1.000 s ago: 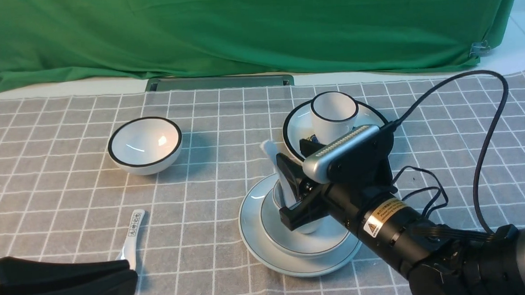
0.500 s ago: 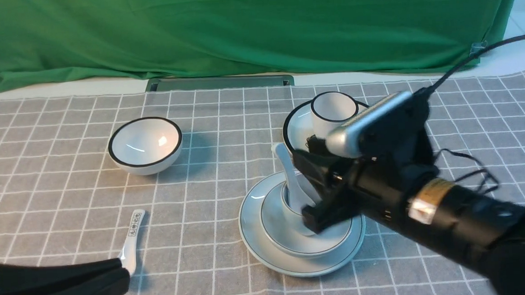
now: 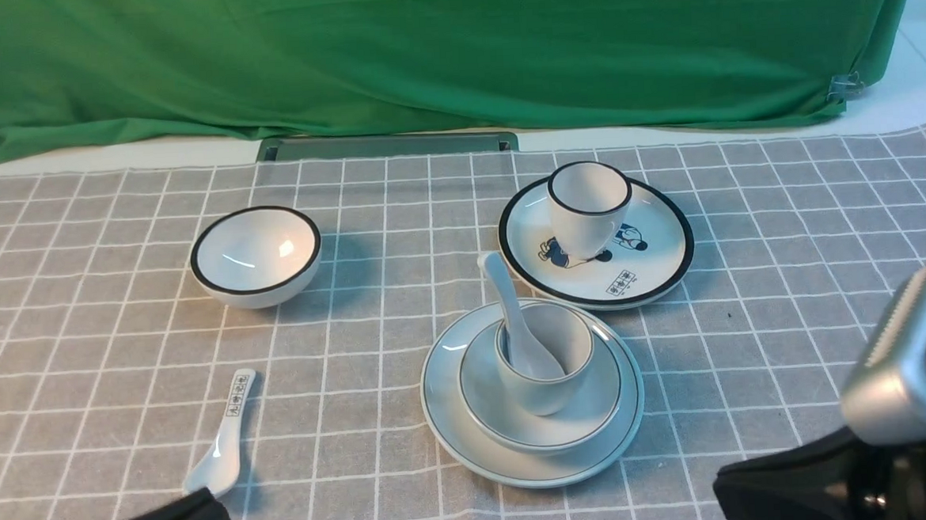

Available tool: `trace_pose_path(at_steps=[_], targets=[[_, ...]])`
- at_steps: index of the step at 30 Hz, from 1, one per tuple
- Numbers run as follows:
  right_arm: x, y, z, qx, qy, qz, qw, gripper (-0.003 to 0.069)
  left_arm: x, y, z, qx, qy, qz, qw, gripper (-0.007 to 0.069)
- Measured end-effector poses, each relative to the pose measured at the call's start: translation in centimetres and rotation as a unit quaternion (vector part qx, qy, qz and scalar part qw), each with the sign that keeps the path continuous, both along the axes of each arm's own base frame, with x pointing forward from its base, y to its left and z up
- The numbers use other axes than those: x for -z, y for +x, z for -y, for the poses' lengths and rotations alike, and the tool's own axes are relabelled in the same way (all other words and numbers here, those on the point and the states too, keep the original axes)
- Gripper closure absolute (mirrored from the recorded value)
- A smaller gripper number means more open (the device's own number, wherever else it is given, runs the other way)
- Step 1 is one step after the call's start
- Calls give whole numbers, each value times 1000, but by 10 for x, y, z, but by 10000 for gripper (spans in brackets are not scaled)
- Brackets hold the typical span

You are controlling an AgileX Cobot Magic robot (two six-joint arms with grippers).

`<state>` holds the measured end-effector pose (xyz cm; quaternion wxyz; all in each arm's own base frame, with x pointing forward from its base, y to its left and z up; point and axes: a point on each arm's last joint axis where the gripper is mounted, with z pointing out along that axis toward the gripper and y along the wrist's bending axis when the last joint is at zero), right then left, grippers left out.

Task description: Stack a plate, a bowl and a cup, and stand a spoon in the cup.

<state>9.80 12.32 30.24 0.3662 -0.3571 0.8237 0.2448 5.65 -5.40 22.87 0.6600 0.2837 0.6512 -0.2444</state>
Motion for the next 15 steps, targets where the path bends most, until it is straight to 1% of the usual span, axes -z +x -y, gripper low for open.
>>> trace_pose_path(at_steps=[5, 10, 12, 15], targets=[[-4, -3, 4, -1, 8, 7, 1000, 636, 23, -1, -1, 0, 23, -24, 999, 615], [-5, -2, 3, 2, 14, 14, 1000, 635, 31, -2, -1, 4, 43, -44, 998, 615], [-6, 0, 5, 1, 2, 42, 999, 635, 33, -2, -1, 6, 51, -52, 997, 615], [-10, 6, 11, 4, -29, 112, 993, 634, 35, -3, -1, 8, 59, -61, 996, 615]])
